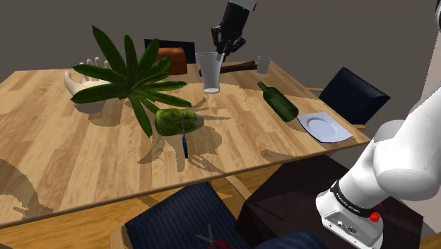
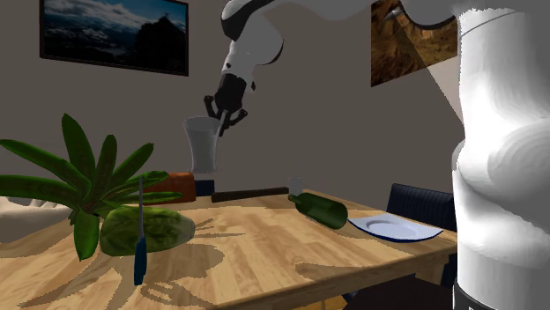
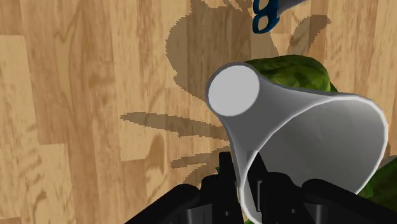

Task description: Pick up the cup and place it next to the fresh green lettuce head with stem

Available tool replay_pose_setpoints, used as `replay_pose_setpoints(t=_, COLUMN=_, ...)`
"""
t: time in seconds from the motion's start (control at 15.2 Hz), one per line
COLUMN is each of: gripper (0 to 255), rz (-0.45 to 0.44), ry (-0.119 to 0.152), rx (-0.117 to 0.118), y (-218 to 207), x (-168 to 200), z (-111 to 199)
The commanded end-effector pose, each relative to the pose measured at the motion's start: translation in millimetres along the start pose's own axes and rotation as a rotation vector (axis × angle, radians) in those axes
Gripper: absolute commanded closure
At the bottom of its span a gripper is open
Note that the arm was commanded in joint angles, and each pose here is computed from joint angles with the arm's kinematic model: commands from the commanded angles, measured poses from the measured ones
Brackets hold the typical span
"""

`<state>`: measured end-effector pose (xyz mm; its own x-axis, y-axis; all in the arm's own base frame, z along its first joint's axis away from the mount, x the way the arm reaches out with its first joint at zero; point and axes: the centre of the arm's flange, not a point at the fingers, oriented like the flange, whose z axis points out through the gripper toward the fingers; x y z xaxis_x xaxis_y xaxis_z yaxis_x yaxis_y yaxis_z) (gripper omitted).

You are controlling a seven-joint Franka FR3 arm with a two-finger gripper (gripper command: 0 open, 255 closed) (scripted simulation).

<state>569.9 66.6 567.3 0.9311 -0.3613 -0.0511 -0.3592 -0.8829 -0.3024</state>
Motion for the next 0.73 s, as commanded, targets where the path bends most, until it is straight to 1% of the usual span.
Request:
replay_pose_setpoints(t=0.0, gripper=255, rz=0.002, ry=0.0, rx=0.0, y=-21.6, x=-12.8, z=6.4)
replay_pose_setpoints(t=0.66, gripper=255, rz=0.002, ry=0.0, rx=0.0, y=-129.0, x=-79.9, z=43.8)
